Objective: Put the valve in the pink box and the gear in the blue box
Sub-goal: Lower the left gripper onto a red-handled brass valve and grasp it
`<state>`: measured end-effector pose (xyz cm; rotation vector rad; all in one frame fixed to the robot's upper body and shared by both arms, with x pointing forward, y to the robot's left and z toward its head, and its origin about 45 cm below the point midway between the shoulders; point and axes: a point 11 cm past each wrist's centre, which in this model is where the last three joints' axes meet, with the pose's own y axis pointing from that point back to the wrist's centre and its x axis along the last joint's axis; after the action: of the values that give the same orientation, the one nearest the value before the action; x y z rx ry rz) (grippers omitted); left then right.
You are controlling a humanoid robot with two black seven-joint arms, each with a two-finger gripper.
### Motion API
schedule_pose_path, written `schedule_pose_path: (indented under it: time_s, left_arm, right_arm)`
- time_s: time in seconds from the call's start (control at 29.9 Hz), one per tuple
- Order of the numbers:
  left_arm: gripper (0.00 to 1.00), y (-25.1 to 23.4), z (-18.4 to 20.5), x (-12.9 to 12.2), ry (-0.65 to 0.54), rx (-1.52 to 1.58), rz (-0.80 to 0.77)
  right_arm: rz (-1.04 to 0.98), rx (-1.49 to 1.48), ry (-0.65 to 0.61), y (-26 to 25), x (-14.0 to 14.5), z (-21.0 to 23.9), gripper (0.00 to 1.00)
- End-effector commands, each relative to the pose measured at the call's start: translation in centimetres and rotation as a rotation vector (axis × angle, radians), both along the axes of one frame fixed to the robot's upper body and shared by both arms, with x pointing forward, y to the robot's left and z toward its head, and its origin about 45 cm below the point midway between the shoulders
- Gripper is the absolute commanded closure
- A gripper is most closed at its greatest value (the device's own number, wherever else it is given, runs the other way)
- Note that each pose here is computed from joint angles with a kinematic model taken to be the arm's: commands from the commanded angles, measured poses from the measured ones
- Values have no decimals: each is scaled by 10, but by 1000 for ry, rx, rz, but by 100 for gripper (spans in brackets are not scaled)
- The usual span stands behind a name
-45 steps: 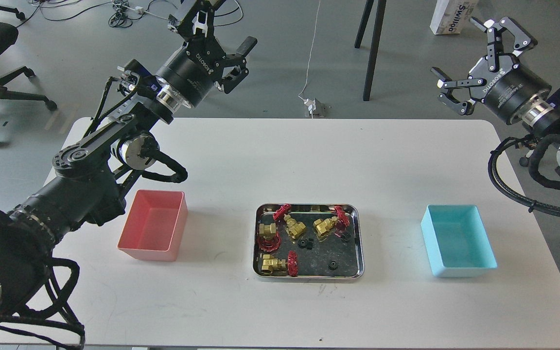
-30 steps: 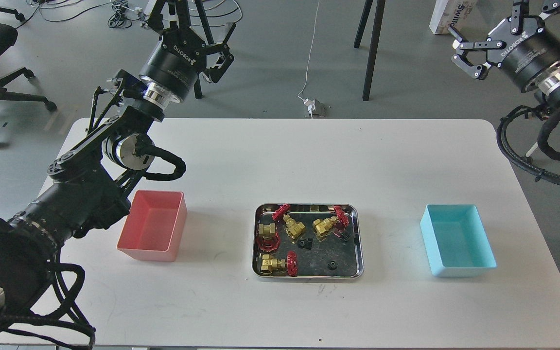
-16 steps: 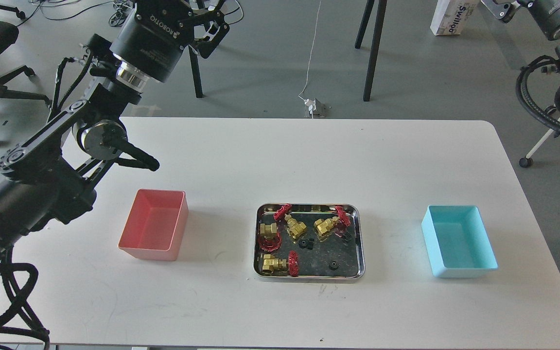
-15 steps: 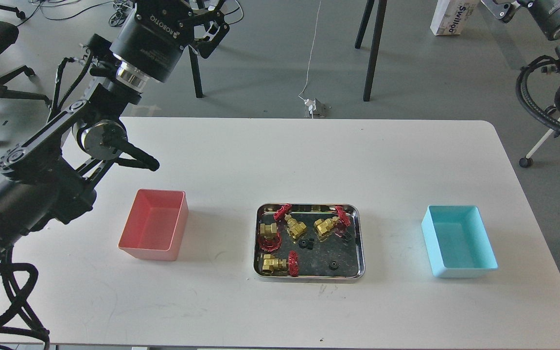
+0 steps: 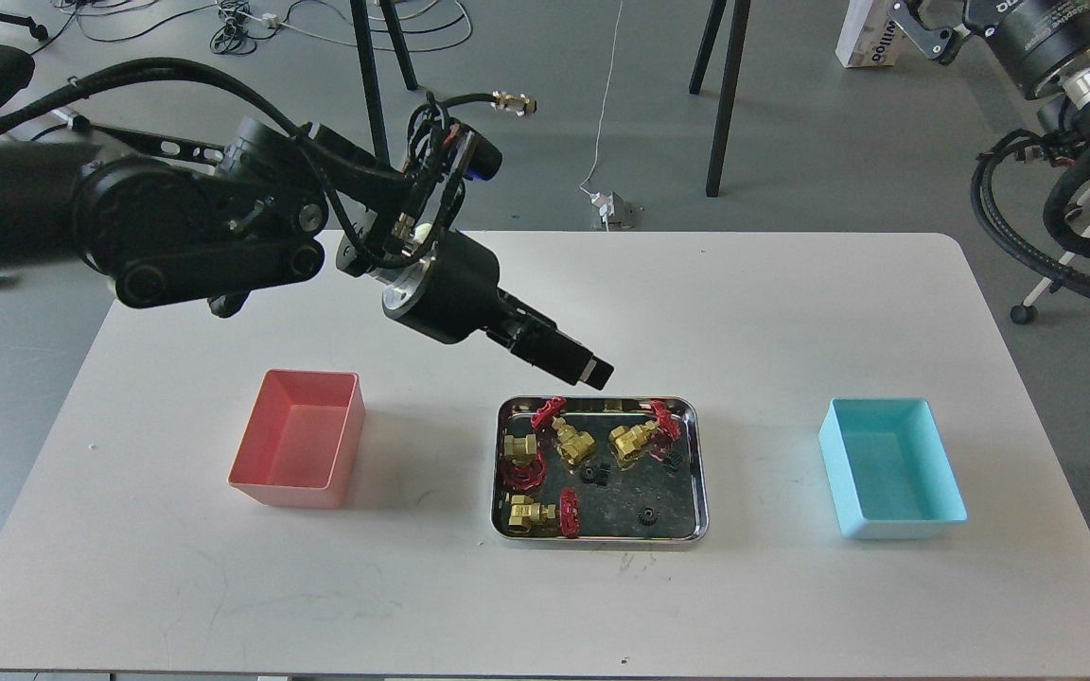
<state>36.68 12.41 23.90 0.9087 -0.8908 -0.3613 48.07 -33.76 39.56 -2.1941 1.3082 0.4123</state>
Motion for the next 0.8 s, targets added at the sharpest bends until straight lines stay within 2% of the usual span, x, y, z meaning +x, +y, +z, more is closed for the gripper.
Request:
schedule_pose_path:
  time_s: [0.0, 0.33, 0.6, 0.77]
  left_arm:
    - [0, 9, -30, -5, -66, 9, -45]
    - [0, 26, -84, -12, -23, 13, 9]
    - [1, 37, -101, -5, -58, 48, 10]
    - [3, 26, -103, -8, -50, 14, 12]
  right_arm:
    - [-12, -9, 8, -2, 1, -2, 0]
    - [-75, -34, 58, 7, 14, -4, 0]
    - [-65, -51, 66, 11, 15, -8, 0]
    - [-65, -54, 74, 10, 14, -12, 0]
